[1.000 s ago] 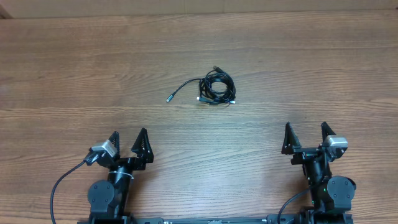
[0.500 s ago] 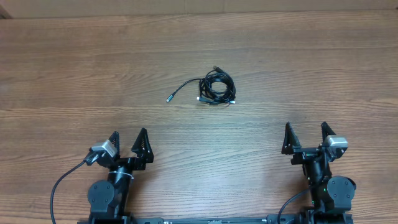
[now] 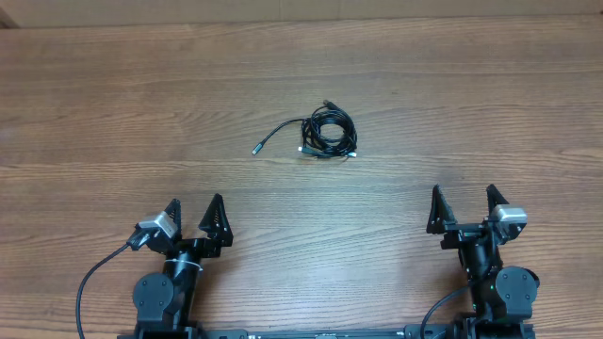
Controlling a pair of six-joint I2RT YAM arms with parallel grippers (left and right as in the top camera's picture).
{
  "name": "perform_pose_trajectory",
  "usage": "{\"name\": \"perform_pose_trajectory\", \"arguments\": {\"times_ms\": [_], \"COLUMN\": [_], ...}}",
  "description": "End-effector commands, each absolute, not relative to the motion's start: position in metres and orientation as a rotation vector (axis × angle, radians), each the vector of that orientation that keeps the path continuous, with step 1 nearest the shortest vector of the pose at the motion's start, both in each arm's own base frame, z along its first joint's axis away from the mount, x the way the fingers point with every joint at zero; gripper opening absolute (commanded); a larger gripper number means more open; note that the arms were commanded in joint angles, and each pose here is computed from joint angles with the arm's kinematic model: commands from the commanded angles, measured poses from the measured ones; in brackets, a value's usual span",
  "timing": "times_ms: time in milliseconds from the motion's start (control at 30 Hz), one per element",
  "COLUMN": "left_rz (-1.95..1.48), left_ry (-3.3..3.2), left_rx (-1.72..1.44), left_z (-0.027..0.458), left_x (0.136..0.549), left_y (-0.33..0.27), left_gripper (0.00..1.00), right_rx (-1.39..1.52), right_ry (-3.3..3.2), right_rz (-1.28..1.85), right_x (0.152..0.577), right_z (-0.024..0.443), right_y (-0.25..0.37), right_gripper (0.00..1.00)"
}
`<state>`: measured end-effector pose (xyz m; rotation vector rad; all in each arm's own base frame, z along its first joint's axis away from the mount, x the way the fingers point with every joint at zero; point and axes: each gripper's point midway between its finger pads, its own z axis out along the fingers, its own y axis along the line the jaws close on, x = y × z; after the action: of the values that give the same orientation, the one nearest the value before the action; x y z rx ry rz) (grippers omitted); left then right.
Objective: Untangle cables
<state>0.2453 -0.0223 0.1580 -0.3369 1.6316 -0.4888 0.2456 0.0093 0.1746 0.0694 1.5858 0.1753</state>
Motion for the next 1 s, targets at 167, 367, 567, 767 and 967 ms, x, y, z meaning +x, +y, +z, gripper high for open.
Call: {"name": "perform_pose_trajectory", "arguments": {"times_ms": [167, 367, 567, 767, 967], "left_rz": [-0.497, -0.475, -0.620, -0.587, -0.443], "left_ry": [1.629, 1.545, 1.315, 1.332, 1.432], "left_rx": [-0.332, -0.345, -0.180, -0.109, -0.037], "left_z": [0.158, 0.177, 0.246, 0.295, 0.371], "left_x": [0.245, 0.246, 0.232, 0.213, 0.192], "left_y": [-0.023, -0.016, -0.039, -0.045, -0.041], "left_gripper": [1.00, 0.99, 0.99, 1.00, 1.00], "right_rx": [0.071, 0.087, -0.004, -0.046, -0.014], "right_ry": [1.588, 1.583, 1.580, 1.466, 1.331], "right_rz": [0.168, 0.147, 0.278, 0.288, 0.253], "right_x": [0.246, 0.246, 0.244, 0.236, 0.218], "right_z": [0.172, 0.173, 0.175, 0.220, 0.305], "right_y": [0.008, 0.004, 0.028, 0.033, 0.024], "right_gripper": [1.00, 1.00, 1.00, 1.00, 1.00]}}
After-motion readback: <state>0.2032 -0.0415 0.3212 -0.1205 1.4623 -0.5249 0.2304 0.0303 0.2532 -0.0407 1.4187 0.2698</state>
